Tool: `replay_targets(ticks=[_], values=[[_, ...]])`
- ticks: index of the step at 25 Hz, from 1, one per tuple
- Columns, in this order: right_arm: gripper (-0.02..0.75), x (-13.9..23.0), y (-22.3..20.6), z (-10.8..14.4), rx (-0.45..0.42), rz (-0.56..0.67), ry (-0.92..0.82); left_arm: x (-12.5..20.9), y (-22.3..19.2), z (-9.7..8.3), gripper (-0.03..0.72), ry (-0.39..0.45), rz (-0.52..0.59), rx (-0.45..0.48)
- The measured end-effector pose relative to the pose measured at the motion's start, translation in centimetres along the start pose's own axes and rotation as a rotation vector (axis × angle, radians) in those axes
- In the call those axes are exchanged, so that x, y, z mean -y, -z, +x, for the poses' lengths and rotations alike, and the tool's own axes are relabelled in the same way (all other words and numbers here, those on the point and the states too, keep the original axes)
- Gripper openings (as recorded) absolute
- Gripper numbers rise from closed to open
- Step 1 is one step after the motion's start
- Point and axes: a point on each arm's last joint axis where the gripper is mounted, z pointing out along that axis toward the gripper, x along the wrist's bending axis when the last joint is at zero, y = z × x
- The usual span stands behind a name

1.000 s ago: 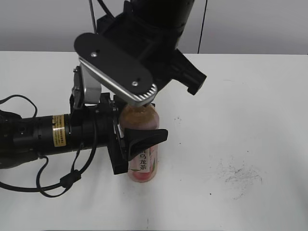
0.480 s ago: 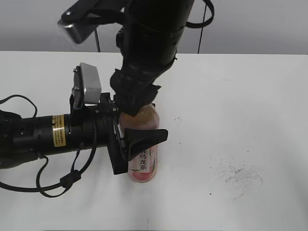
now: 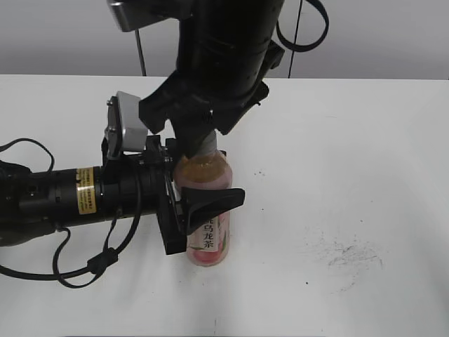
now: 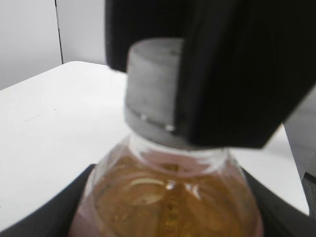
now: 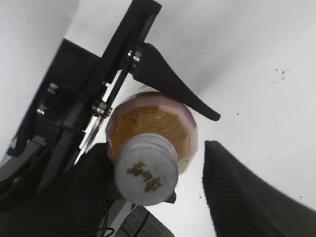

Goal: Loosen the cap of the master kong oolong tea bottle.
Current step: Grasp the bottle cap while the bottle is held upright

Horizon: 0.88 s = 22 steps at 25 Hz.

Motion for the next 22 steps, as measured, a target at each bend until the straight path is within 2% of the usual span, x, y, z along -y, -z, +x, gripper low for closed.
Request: replay_targets(ticks=[3, 7, 10, 22], values=[[0.274, 0.0, 0.0, 0.03, -0.004, 0.0, -0.002, 0.0, 0.0, 0.01, 0.446, 0.0, 0.001, -0.001], [0.271, 0.0, 0.0, 0.1, -0.003, 0.0, 0.077, 0.0, 0.0, 0.01, 0.446, 0.0, 0.001, -0.001], [0.271, 0.0, 0.0, 0.14, -0.008, -0.001, 0.216, 0.0, 0.0, 0.02, 0.446, 0.001, 0.0, -0.002], [0.271, 0.01, 0.0, 0.21, -0.012, -0.005, 1.037, 0.02, 0.0, -0.02, 0.445, -0.004, 0.002, 0.002]])
